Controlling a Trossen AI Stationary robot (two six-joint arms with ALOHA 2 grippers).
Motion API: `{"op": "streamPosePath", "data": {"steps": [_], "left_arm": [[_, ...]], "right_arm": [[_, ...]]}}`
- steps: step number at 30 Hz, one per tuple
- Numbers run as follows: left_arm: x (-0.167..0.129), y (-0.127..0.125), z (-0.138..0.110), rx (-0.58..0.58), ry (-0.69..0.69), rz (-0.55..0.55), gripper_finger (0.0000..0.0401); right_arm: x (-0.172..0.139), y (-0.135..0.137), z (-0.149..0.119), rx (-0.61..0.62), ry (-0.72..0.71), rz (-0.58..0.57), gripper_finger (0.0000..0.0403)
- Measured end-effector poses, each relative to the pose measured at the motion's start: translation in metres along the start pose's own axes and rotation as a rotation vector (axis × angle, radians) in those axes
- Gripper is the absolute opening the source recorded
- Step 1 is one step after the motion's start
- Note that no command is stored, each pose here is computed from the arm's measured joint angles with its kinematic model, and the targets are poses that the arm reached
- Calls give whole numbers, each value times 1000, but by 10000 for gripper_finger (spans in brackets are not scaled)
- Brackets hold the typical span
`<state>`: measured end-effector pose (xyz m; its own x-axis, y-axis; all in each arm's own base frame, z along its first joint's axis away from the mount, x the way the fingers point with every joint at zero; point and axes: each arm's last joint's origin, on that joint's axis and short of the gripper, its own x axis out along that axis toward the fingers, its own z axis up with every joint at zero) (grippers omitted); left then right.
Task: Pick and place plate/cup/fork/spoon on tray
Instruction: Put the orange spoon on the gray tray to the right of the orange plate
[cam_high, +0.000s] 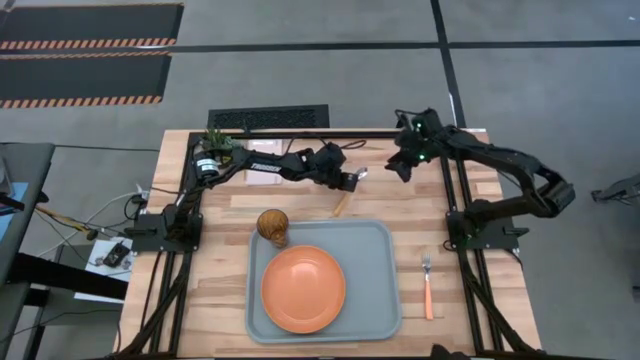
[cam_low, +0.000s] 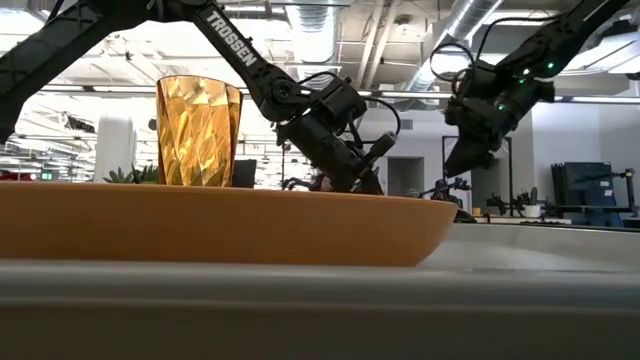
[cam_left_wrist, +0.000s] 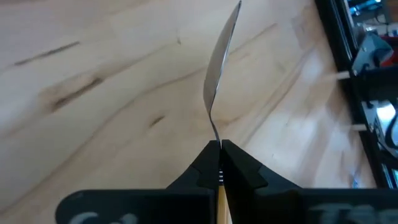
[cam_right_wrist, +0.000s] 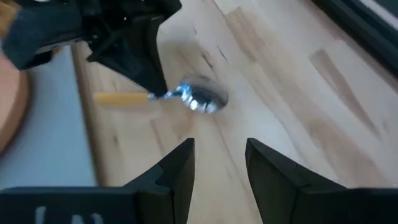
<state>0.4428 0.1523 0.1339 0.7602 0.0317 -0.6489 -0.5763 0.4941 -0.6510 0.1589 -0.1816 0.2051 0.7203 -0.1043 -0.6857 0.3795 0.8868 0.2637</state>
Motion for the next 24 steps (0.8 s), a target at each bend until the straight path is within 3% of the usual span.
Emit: {"op": "streamPosePath", "data": {"steps": [11, 24], "left_arm": [[-1, -12, 2, 86, -12, -115, 0], [-2, -16, 4, 104, -3, -176, 0]], "right_arm": [[39, -16, -3, -36, 17, 67, 165], [41, -24, -3, -56, -33, 143, 166]]}}
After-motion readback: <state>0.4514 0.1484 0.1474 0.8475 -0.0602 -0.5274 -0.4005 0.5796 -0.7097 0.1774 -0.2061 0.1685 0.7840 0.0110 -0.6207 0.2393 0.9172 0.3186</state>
